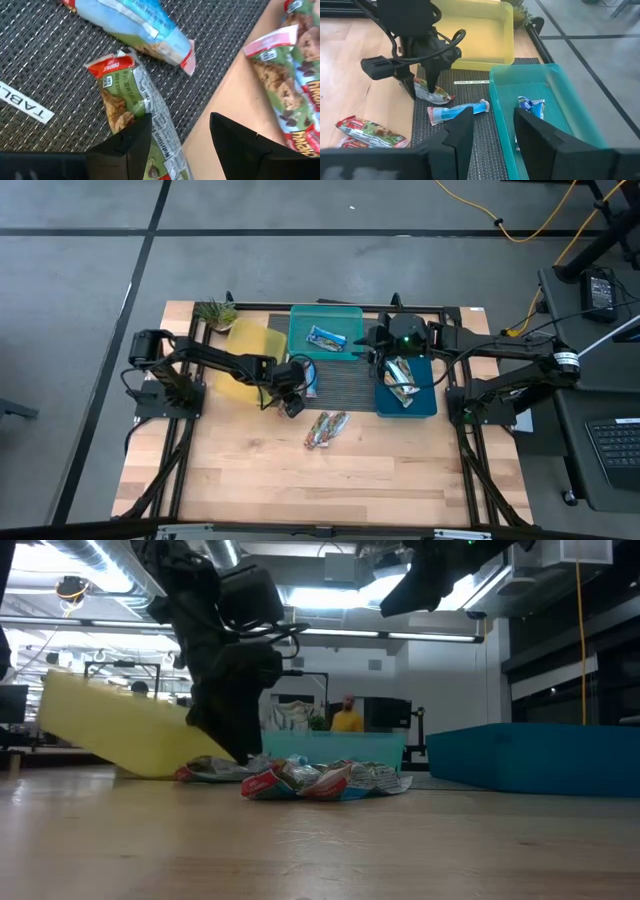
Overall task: Pick and place Granola Bars by type
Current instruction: Put the red granola bar into the yellow bin
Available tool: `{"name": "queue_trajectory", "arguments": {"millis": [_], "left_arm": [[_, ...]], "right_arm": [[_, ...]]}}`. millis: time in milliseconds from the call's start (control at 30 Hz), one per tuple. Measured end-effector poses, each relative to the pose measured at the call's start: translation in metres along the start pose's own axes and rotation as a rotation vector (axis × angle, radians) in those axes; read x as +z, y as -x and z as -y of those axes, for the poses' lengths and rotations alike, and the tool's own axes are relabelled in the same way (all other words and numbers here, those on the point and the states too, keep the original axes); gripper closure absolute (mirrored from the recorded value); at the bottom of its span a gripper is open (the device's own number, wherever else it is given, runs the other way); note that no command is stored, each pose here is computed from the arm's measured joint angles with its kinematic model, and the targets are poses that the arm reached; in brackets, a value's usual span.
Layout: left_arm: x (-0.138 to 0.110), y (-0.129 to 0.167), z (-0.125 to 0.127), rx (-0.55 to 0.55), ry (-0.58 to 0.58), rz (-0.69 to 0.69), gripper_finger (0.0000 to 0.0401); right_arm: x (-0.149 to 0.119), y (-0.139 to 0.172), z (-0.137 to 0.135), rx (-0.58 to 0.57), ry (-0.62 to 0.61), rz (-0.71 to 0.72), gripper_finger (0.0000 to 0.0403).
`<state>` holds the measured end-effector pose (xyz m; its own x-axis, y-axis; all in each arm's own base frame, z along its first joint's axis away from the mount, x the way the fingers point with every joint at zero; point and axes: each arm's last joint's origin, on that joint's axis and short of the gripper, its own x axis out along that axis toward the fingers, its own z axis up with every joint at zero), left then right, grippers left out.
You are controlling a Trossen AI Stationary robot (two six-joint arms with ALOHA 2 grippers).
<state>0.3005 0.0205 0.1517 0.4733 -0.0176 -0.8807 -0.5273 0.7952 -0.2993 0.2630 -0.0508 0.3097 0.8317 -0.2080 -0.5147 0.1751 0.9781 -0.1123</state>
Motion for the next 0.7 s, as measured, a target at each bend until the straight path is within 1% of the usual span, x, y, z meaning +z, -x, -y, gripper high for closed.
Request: {"name": "queue_trajectory", "arguments": {"millis": [267, 367, 500, 600, 700], "left_arm": [[0.000, 0.001, 0.001, -0.038, 0.002, -0.018, 0.0209], [0.004, 0.005, 0.005, -0.038, 0.000, -0.029, 0.0209], [0.019, 0.018, 0.015, -0.018, -0.072, -0.020, 0.0209], [0.032, 0.030, 0.023, 0.006, -0.126, 0.016, 0.0209], [0.037, 0.035, 0.025, 0.037, -0.183, 0.027, 0.0209]], "right_arm": [[0.000, 0.000, 0.000, 0.001, -0.003, 0.005, 0.0260], [0.001, 0.000, 0.000, 0.000, -0.003, 0.005, 0.0260], [0.001, 0.000, 0.000, 0.000, 0.005, 0.006, 0.0260], [0.001, 0.000, 0.000, 0.000, 0.008, 0.006, 0.0260], [0.001, 0.000, 0.000, 0.000, 0.008, 0.006, 0.0260]]}}
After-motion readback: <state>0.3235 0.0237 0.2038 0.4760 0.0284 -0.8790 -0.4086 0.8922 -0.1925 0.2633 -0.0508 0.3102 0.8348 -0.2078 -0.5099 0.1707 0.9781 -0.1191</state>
